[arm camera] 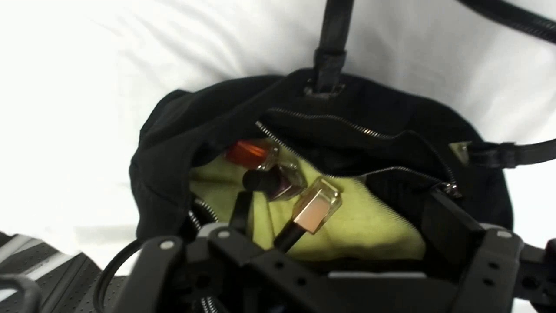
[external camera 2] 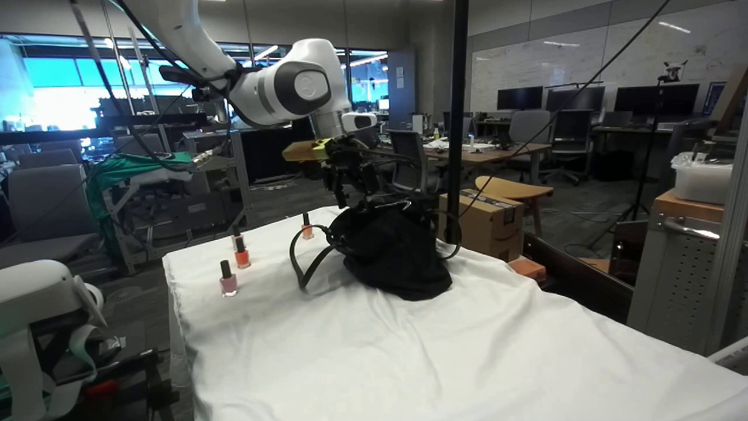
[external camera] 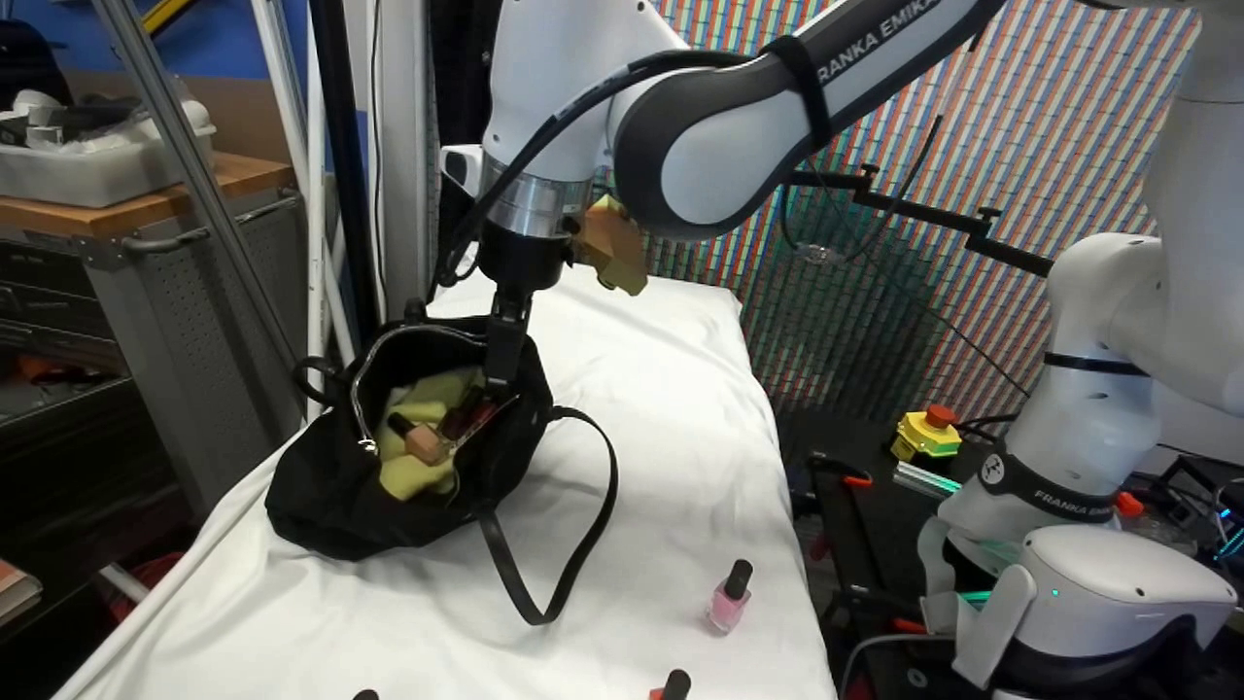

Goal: Put the nail polish bottles in the bag

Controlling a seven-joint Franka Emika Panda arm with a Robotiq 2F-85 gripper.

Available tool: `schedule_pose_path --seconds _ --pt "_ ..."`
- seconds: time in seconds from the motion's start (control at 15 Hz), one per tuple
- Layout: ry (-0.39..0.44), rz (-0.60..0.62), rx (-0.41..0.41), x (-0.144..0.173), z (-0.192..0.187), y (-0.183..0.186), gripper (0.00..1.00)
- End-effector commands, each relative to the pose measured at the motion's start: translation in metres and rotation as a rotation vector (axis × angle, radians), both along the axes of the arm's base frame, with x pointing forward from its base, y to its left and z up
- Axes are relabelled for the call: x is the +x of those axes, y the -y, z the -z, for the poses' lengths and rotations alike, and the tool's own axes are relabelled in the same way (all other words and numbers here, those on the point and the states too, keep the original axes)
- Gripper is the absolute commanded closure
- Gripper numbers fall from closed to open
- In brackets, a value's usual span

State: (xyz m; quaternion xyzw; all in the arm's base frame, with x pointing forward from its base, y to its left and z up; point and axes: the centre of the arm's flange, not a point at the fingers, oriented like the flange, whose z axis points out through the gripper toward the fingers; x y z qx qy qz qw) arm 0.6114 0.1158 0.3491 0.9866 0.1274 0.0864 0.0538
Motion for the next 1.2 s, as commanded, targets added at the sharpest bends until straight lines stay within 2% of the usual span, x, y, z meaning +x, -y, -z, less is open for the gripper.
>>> schedule_pose_path --seconds 0.0,0.27,0.53,1.13 --pt "-0.035 0.052 0.056 -0.064 -0.019 -0.002 0.0" --pt "-0.105 0.125 0.127 -0.101 -0.004 0.01 0.0" --pt "-0.137 0.186 0.165 -0.133 0.025 0.013 0.0" --pt "-0.139 0.27 0.244 -0.19 0.086 -0.018 0.0"
